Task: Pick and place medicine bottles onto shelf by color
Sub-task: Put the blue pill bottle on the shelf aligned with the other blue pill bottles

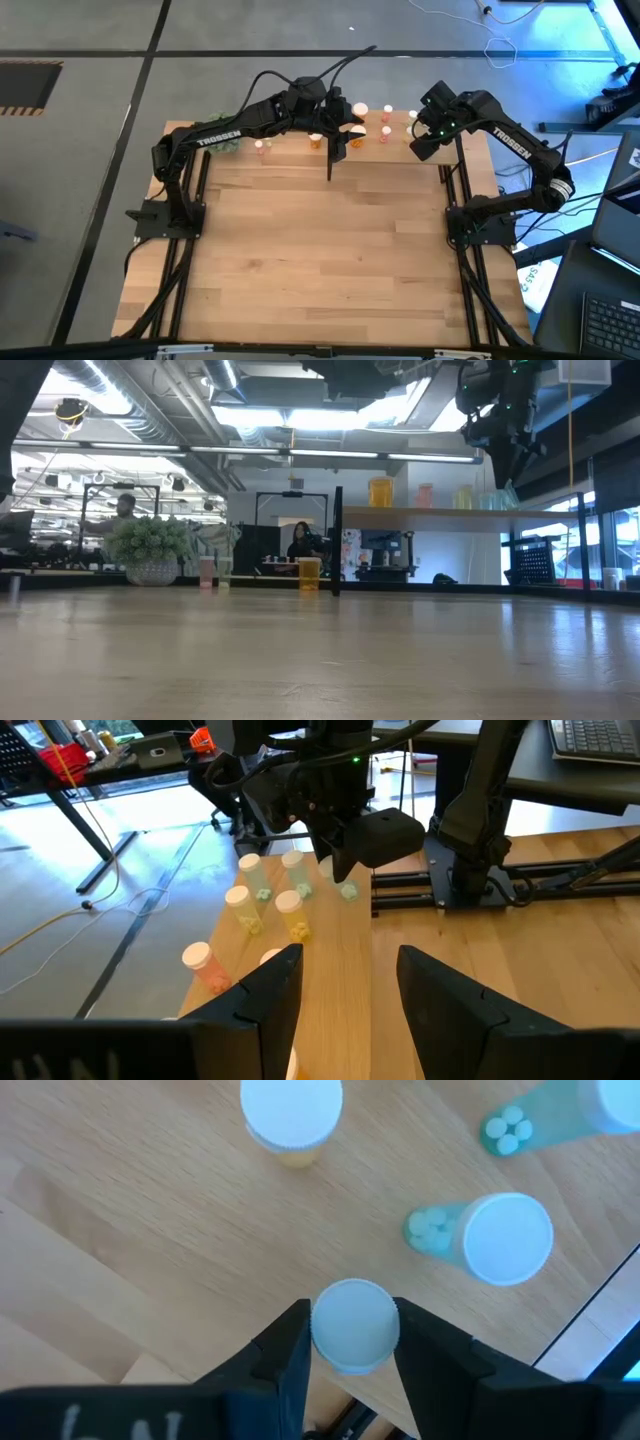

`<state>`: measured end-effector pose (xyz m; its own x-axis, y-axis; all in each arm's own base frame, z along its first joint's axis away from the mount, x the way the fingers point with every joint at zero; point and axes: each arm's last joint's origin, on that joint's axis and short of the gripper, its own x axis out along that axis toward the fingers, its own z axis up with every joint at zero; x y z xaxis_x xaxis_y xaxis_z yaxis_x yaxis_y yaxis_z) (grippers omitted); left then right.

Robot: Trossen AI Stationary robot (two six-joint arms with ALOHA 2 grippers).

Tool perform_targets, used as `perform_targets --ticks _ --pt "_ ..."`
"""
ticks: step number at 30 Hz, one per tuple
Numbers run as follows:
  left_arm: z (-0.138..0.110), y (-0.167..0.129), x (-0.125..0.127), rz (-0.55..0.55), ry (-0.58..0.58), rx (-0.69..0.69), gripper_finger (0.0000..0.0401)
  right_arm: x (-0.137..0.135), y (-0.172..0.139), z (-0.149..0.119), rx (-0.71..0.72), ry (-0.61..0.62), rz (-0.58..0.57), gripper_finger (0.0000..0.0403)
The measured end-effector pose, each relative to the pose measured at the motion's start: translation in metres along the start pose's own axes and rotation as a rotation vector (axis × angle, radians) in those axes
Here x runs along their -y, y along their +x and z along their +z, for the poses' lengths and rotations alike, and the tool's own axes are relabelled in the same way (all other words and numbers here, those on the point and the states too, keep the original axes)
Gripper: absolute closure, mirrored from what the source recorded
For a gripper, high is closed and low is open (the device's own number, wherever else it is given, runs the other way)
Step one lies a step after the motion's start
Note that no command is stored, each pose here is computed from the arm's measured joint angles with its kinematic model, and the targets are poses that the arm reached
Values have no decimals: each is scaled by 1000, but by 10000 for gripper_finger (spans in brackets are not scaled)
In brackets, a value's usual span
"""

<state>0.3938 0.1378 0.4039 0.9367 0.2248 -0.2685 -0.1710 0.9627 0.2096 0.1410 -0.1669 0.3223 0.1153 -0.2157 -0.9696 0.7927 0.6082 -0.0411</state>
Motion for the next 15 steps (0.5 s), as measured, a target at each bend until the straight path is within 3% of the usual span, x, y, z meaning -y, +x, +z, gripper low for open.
perform_targets --ticks 15 --pt "0 0 0 0 0 0 242 -4 -9 -4 68 -19 -36 267"
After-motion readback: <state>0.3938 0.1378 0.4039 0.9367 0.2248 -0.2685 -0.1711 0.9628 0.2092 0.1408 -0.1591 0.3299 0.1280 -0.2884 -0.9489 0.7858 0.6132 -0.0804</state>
